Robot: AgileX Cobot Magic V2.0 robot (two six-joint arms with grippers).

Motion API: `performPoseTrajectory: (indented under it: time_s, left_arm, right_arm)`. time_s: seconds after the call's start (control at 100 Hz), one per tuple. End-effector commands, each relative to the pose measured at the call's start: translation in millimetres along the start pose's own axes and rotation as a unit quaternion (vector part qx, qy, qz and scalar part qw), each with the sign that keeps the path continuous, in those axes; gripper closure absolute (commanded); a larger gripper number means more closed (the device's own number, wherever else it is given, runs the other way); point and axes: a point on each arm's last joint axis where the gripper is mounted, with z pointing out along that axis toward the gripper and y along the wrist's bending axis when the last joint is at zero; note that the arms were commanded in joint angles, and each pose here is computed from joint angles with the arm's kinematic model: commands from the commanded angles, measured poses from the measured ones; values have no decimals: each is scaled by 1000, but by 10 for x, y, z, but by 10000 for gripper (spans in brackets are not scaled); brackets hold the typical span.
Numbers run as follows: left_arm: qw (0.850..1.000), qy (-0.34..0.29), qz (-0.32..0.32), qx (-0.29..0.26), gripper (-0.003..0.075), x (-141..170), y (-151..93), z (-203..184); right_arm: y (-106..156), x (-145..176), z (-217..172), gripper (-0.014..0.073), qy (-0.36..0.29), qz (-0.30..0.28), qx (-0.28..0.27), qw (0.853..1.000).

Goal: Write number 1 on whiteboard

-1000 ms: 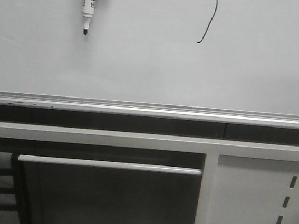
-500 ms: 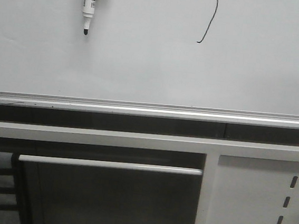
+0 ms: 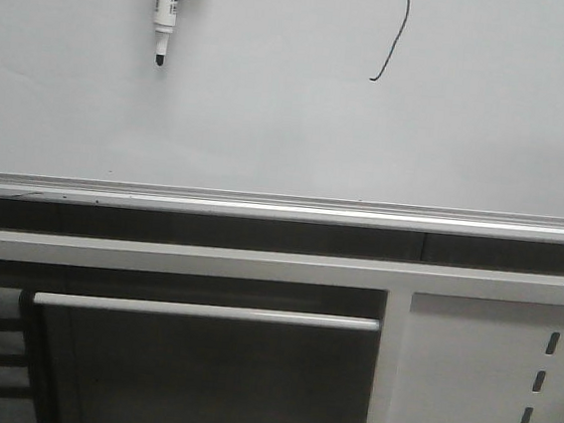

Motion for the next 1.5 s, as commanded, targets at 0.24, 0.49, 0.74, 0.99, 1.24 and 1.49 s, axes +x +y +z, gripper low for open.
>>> performPoseTrajectory:
  time_s: [0.24,0.49,0.74,0.99,1.24,1.49]
  left_arm:
    - [996,-28,-11,-88,741,294,105,-113]
    - [996,0,-16,-87,741,360,102,-110]
    - [996,3,-17,-87,741,358,102,-109]
    - [996,3,-17,-87,741,358,102,-109]
    - [996,3,-17,-87,741,358,102,-109]
    - [996,3,-17,-87,741,358,102,-109]
  right_arm:
    - [-20,-130,4,659,-35,2,12,999]
    - [-21,-130,4,659,-35,2,13,999]
    - [-21,-130,4,659,-35,2,13,999]
    - [-21,-130,4,659,-35,2,13,999]
    - [-21,-130,4,659,-35,2,13,999]
    - [-104,-125,41,659,-61,-29,54,996]
